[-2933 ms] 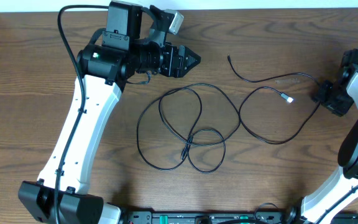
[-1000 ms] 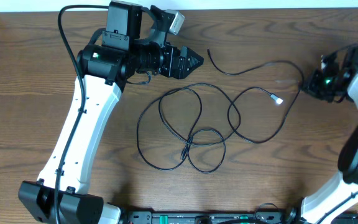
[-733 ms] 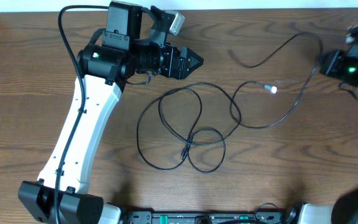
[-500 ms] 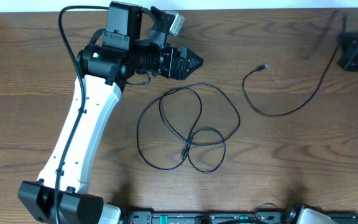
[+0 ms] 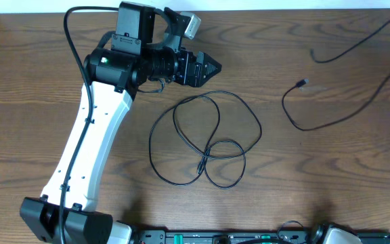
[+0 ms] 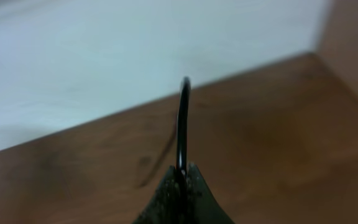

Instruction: Untangle cables

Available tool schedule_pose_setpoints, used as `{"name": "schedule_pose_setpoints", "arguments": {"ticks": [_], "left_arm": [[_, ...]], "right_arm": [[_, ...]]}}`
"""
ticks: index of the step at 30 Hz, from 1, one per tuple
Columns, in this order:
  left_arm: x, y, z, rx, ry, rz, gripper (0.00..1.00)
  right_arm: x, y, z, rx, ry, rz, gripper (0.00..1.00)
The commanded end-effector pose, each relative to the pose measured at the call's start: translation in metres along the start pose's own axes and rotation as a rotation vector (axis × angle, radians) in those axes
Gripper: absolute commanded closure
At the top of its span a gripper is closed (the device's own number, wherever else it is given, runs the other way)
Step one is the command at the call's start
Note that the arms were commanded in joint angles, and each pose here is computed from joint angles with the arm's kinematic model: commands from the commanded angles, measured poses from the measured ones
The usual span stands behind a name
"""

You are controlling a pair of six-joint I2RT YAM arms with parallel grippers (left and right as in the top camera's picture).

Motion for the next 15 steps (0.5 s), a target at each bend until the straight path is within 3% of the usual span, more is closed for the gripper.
{"name": "schedule_pose_setpoints", "arguments": {"ticks": [1,6,15], "left_arm": [[0.005,-0.014,0.011,-0.023,-0.029,-0.040,0.18],[0.005,-0.014,0.011,-0.023,-0.029,-0.040,0.18],[0.004,-0.016,0.010,-0.027,-0.025,-0.031,0.18]], "right_arm": [[-0.016,-0.048,-0.020,-0.288,0.093,-0.029,0.99],[-0.060,-0.082,-0.050,-0.493,0.290,-0.083,0.99],[-0.124,-0.096,-0.102,-0.550,0.542,-0.142,0.99]]}}
Point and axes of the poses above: each gripper's point midway between its finger pads, its own z axis back along the fingers, its own y axis along the line the jaws close on, x = y × z, the point moved 3 cm from there along z, back along the fingers, and after that the axes turned 7 degrees about z, right-handed, at the moved point
